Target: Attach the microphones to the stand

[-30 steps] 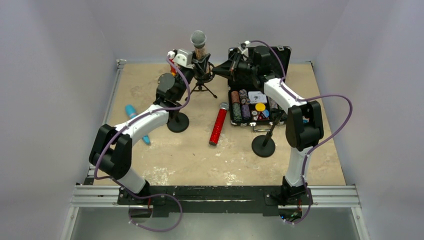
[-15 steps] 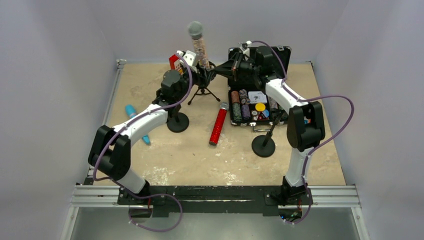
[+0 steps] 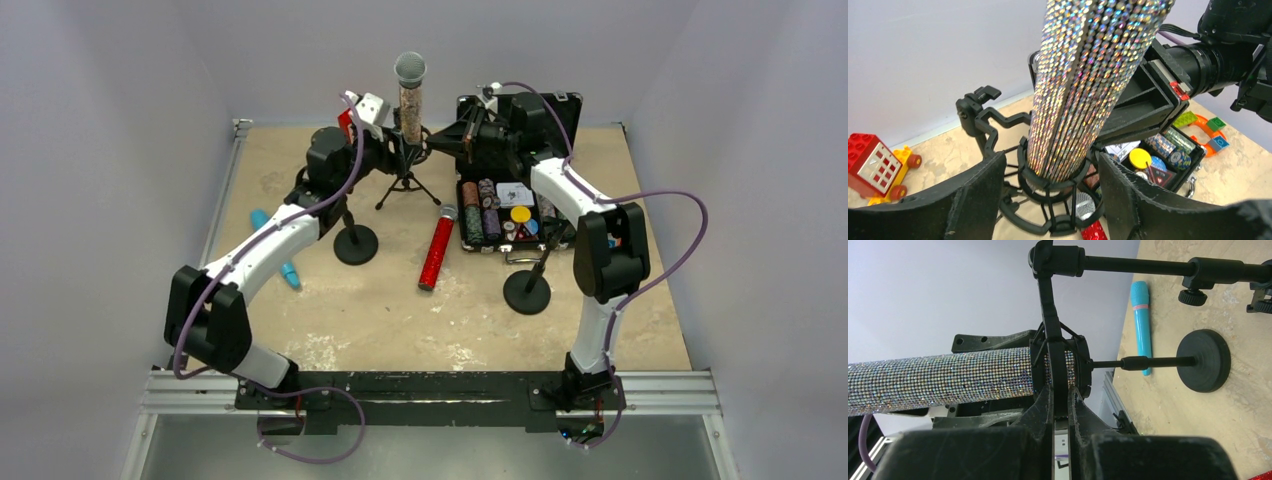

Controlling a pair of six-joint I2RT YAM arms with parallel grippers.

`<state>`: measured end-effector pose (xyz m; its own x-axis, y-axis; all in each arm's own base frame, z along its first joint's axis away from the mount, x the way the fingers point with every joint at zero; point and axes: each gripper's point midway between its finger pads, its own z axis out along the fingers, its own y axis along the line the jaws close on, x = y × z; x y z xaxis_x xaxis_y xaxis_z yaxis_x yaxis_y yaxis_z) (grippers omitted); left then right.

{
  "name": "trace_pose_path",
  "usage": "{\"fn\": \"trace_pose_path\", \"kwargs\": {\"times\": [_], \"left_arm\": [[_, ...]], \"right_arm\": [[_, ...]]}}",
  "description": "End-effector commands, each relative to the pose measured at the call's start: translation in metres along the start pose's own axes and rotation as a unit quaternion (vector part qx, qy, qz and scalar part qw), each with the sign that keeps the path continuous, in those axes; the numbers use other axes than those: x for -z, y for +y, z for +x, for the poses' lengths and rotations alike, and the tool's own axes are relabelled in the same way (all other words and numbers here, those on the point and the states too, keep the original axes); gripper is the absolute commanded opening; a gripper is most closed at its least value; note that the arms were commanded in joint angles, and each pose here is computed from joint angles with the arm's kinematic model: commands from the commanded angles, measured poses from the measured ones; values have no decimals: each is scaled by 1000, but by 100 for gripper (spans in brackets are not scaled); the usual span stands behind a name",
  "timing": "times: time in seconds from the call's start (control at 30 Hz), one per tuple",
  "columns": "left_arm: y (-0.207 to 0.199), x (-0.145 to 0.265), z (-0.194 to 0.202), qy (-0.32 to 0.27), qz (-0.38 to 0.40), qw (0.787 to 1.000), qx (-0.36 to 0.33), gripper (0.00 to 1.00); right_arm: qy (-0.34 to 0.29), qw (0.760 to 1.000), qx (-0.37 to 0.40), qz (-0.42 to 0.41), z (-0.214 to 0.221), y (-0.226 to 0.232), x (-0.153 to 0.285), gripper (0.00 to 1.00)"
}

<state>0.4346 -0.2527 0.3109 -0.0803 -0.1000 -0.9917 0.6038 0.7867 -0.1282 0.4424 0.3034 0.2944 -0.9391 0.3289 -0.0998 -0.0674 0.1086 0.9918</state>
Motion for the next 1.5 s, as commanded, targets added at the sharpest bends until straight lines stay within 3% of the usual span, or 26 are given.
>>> {"fn": "trace_pose_path", "kwargs": {"times": [0.0,0.1,0.57,0.93,1.27,1.33,1.37,1.47], "left_arm": [[-3,22,4,39,10,999,11,78],[-7,28,-13,27,23,999,3,85],[-25,22,-92,-18,83,995,-52,90],[-17,0,-117,-46,70,994,-66,88],[-12,-16,-133,-65,61,994,-62,80],[-14,-16,-136,-68,65,993,-65,71],[-14,-17,-135,-66,67,993,-67,63],[-13,-18,-124,-49,69,994,-75,17]], "right_arm": [[1,998,37,-48,9,57,13,0],[1,998,37,-48,9,57,13,0],[0,998,37,-48,9,58,13,0],[-3,998,37,-49,8,59,13,0],[-2,998,35,-47,8,56,12,0],[-2,998,34,-46,8,54,11,0],[-2,998,33,-46,8,54,11,0],[1,998,35,-47,9,54,12,0]]}}
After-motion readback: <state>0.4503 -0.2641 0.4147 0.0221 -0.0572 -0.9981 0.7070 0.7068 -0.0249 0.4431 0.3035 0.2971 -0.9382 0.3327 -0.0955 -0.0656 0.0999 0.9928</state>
